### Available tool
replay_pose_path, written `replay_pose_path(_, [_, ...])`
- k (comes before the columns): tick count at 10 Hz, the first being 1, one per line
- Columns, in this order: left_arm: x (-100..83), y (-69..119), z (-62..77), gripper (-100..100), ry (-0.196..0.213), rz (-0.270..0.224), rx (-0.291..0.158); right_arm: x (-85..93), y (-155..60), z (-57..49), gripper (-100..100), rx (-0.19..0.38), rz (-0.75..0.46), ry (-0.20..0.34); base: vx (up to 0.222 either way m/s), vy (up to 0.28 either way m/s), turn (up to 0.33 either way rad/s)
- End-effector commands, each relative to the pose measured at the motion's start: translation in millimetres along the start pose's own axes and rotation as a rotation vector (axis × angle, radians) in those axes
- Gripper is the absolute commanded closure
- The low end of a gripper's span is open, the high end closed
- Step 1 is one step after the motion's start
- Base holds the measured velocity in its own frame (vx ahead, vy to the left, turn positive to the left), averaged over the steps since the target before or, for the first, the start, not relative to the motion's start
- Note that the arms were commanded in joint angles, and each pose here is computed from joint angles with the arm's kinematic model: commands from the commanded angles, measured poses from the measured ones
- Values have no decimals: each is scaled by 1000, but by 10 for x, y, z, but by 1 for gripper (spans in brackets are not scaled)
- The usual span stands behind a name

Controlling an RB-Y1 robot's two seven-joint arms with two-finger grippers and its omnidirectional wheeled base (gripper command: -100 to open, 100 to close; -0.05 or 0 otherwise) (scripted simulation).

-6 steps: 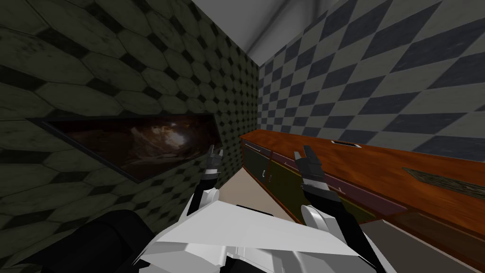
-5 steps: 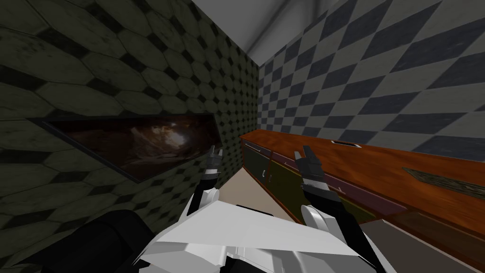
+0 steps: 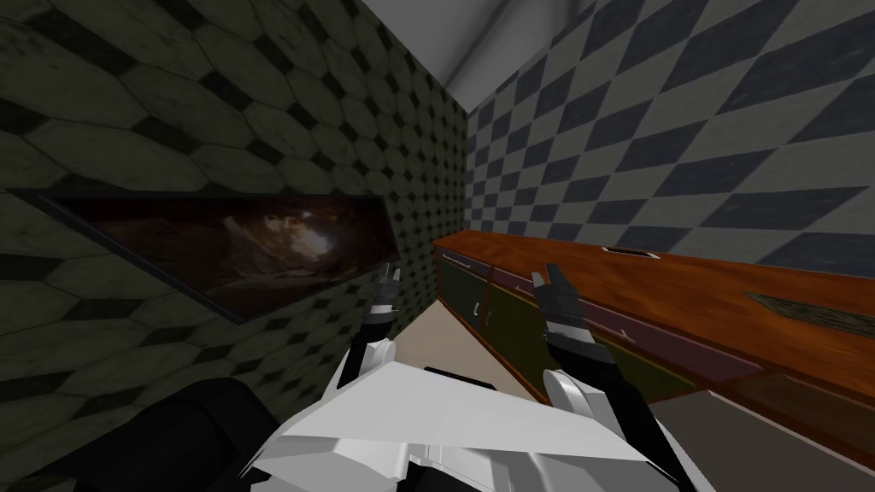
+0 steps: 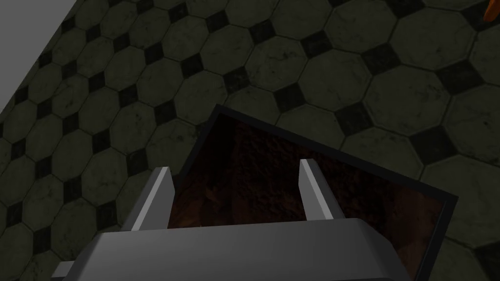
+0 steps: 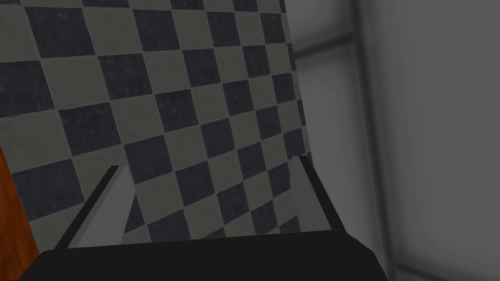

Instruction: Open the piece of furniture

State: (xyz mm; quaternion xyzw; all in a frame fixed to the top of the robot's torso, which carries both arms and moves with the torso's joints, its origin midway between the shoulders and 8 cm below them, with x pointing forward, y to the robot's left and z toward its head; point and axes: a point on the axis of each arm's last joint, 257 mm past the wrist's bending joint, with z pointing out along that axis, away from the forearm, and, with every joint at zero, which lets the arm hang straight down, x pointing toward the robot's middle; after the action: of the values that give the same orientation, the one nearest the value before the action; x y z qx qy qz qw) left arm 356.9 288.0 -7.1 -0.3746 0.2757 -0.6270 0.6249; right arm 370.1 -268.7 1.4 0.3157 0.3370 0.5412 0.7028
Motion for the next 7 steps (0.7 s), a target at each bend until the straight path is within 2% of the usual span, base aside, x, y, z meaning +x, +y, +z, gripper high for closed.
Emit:
replay_pose_path(1, [0, 0, 0, 0, 0, 0, 0, 0, 0, 0, 0, 0, 0, 0, 0, 0, 0])
replay_pose_path(3, [0, 0, 0, 0, 0, 0, 0, 0, 0, 0, 0, 0, 0, 0, 0, 0, 0])
replay_pose_path(4, [0, 0, 0, 0, 0, 0, 0, 21, -1, -7, -100, -2, -36, 27, 19, 9, -11])
replay_pose_path(7, [-1, 3, -1, 0, 0, 0, -1, 67, -13, -32, -100, -9, -153, 96, 39, 29, -25])
